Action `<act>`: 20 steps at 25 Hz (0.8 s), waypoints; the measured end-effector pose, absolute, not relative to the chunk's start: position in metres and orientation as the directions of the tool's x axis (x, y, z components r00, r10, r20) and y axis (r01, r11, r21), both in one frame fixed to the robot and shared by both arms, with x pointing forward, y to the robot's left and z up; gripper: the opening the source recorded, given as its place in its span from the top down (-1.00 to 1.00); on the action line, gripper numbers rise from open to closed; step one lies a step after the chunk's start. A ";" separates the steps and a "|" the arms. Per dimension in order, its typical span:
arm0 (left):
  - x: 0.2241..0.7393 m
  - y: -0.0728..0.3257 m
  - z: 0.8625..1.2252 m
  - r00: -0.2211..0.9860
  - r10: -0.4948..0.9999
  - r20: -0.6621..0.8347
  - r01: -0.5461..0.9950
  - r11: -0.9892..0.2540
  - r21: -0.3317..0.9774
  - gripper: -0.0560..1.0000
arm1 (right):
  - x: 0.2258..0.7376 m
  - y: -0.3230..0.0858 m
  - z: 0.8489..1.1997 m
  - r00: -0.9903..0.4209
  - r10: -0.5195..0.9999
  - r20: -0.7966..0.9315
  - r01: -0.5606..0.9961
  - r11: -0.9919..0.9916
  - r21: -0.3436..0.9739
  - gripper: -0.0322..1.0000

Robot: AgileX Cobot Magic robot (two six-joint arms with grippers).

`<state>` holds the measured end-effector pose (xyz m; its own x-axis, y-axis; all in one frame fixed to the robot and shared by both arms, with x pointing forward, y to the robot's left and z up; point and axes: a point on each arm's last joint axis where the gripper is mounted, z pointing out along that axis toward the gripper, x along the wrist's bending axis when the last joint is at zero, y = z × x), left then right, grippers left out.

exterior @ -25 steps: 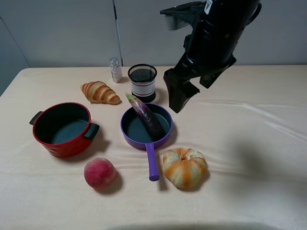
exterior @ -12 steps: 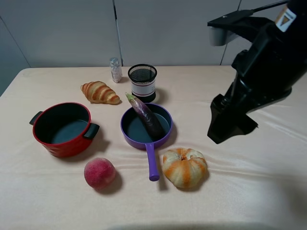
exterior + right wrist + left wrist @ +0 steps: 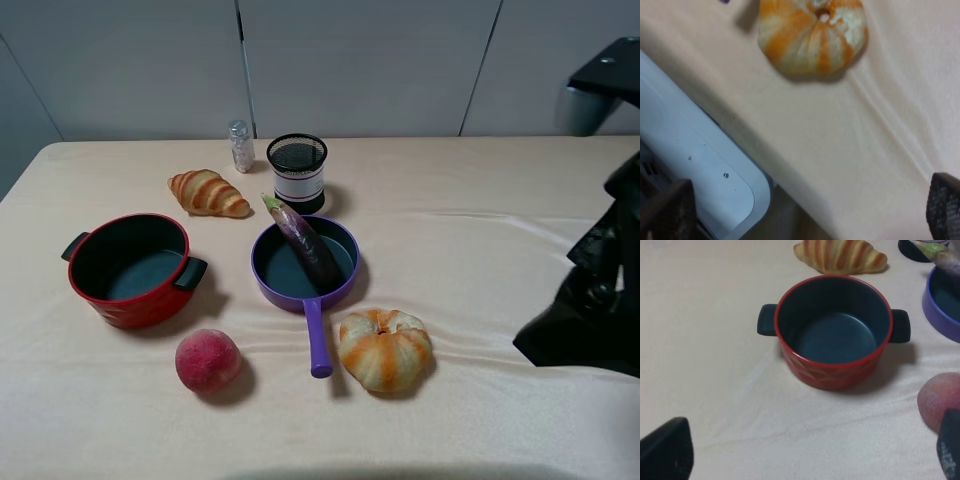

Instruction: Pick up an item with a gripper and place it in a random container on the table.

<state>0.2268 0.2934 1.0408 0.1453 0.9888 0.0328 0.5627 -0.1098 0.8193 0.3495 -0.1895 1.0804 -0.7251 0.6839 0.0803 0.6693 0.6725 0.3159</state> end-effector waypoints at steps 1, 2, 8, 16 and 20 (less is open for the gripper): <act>0.227 0.293 1.041 0.145 0.989 0.033 0.563 -0.110 0.819 -0.97 | 0.344 -0.194 1.080 -0.721 0.688 0.081 0.671 0.664 0.331 -0.41; 0.227 0.293 1.041 0.145 0.989 0.033 0.563 -0.110 0.819 -0.97 | 0.338 -0.199 1.079 -0.714 0.695 0.081 0.673 0.650 0.353 -0.41; 0.227 0.293 1.041 0.145 0.989 0.033 0.563 -0.110 0.819 -0.97 | 0.316 -0.235 1.070 -0.620 0.782 0.073 0.701 0.509 0.499 -0.41; 0.227 0.293 1.041 0.145 0.989 0.033 0.563 -0.110 0.819 -0.97 | 0.278 -0.282 1.066 -0.297 0.954 0.041 0.661 0.175 0.730 -0.41; 0.227 0.293 1.041 0.145 0.989 0.033 0.563 -0.110 0.819 -0.97 | 0.258 -0.289 1.057 -0.178 0.984 0.030 0.561 0.077 0.824 -0.41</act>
<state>0.2268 0.2934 1.0408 0.1453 0.9888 0.0328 0.5627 -0.1098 0.8193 0.2576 -0.2888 1.0566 -0.1784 0.9835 0.0297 0.5614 0.0769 0.8240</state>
